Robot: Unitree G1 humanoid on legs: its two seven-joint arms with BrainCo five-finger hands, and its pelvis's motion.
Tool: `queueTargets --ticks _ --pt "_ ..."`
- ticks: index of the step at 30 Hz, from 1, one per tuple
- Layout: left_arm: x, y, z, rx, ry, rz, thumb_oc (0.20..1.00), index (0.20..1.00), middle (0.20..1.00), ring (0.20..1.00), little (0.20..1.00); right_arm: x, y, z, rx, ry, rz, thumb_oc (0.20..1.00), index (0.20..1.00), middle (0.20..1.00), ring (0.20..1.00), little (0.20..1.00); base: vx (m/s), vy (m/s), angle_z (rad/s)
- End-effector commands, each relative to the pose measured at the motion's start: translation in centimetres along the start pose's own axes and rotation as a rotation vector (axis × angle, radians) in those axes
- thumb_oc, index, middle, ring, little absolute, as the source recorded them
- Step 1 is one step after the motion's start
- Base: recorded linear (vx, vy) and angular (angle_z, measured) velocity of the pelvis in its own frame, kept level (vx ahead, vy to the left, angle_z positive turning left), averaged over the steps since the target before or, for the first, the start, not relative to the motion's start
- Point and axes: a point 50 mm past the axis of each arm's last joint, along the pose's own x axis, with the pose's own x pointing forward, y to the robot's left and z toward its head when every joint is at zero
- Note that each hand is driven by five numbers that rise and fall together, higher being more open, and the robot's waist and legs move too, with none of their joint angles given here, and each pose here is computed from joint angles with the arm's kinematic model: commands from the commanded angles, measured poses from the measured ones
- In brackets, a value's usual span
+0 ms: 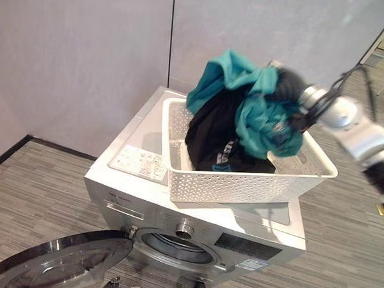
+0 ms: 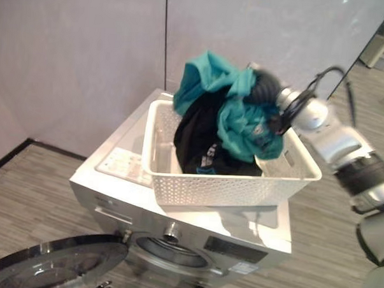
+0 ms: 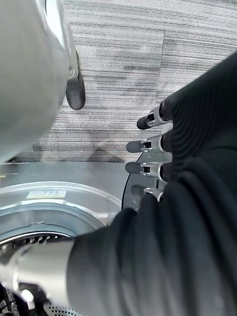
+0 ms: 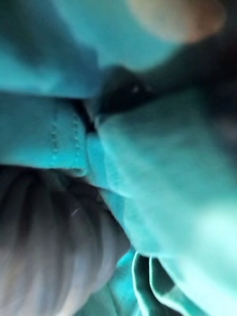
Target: Grab the laundry basket,head to the washer,open it,put in the laundry and shut it.
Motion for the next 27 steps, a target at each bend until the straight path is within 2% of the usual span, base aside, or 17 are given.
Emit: queueTargets --ticks 1,4,8,9,10,12,13,14,15,16,21,26,27 --pt "0.2 -0.7 0.4 0.062 0.012 -0.029 1.0 1.0 1.0 1.0 1.0 0.0 -5.9 2.4 -0.103 -0.007 -0.151 0.68 0.68 0.68 0.68 0.68 0.0 0.0 0.0" --pt "0.2 -0.6 0.5 0.064 0.014 -0.03 1.0 1.0 1.0 1.0 1.0 0.6 -5.2 2.0 -0.1 0.021 -0.113 1.0 1.0 1.0 1.0 1.0 0.0 0.0 0.0" --pt "0.2 -0.7 0.5 0.069 0.01 -0.031 1.0 1.0 1.0 1.0 1.0 0.8 -4.4 1.4 -0.081 0.038 -0.081 1.0 1.0 1.0 1.0 1.0 0.0 0.0 0.0" --pt "0.2 -0.7 0.6 0.069 0.007 -0.03 1.0 1.0 1.0 1.0 1.0 0.8 -4.2 1.0 -0.077 0.056 -0.072 0.758 0.758 0.758 0.758 0.758 0.0 0.0 0.0" --pt "0.2 -0.7 0.6 0.069 0.007 -0.03 1.0 1.0 1.0 1.0 1.0 0.8 -4.2 1.0 -0.077 0.056 -0.072 0.758 0.758 0.758 0.758 0.758 0.0 0.0 0.0" --pt "0.3 -0.7 0.7 0.069 0.006 -0.031 1.0 1.0 1.0 1.0 1.0 0.9 -4.1 0.8 -0.073 0.064 -0.07 0.699 0.699 0.699 0.699 0.699 0.0 0.0 0.0" --pt "0.3 -0.9 0.7 0.074 0.004 -0.038 1.0 1.0 1.0 1.0 1.0 0.9 -4.1 0.9 -0.073 0.059 -0.073 0.718 0.718 0.718 0.718 0.718 0.0 0.0 0.0" --pt "0.3 -1.0 0.7 0.08 0.001 -0.04 1.0 1.0 1.0 1.0 1.0 0.8 -4.2 0.8 -0.067 0.059 -0.082 0.558 0.558 0.558 0.558 0.558 0.0 0.0 0.0" --pt "0.3 -1.0 0.8 0.083 -0.001 -0.04 1.0 1.0 1.0 1.0 1.0 0.8 -4.2 0.8 -0.063 0.059 -0.087 0.489 0.489 0.489 0.489 0.489 0.0 0.0 0.0" --pt "0.3 -1.0 1.0 0.089 -0.006 -0.041 1.0 1.0 1.0 1.0 1.0 0.9 -4.3 1.0 -0.059 0.049 -0.091 0.2 0.2 0.2 0.2 0.2 0.0 0.0 0.0" --pt "0.3 -1.3 0.9 0.096 -0.012 -0.05 1.0 1.0 1.0 1.0 1.0 0.8 -4.3 0.9 -0.064 0.049 -0.094 0.2 0.2 0.2 0.2 0.2 0.0 0.0 0.0" --pt "0.3 -1.5 1.2 0.098 -0.017 -0.05 1.0 1.0 1.0 1.0 1.0 0.4 -5.2 1.4 -0.048 0.008 -0.174 0.2 0.2 0.2 0.2 0.2 0.0 0.0 0.0" --pt "0.3 -1.6 1.2 0.099 -0.02 -0.048 1.0 1.0 1.0 1.0 1.0 0.1 -6.1 1.8 -0.031 -0.018 -0.232 0.2 0.2 0.2 0.2 0.2 0.0 0.0 0.0"
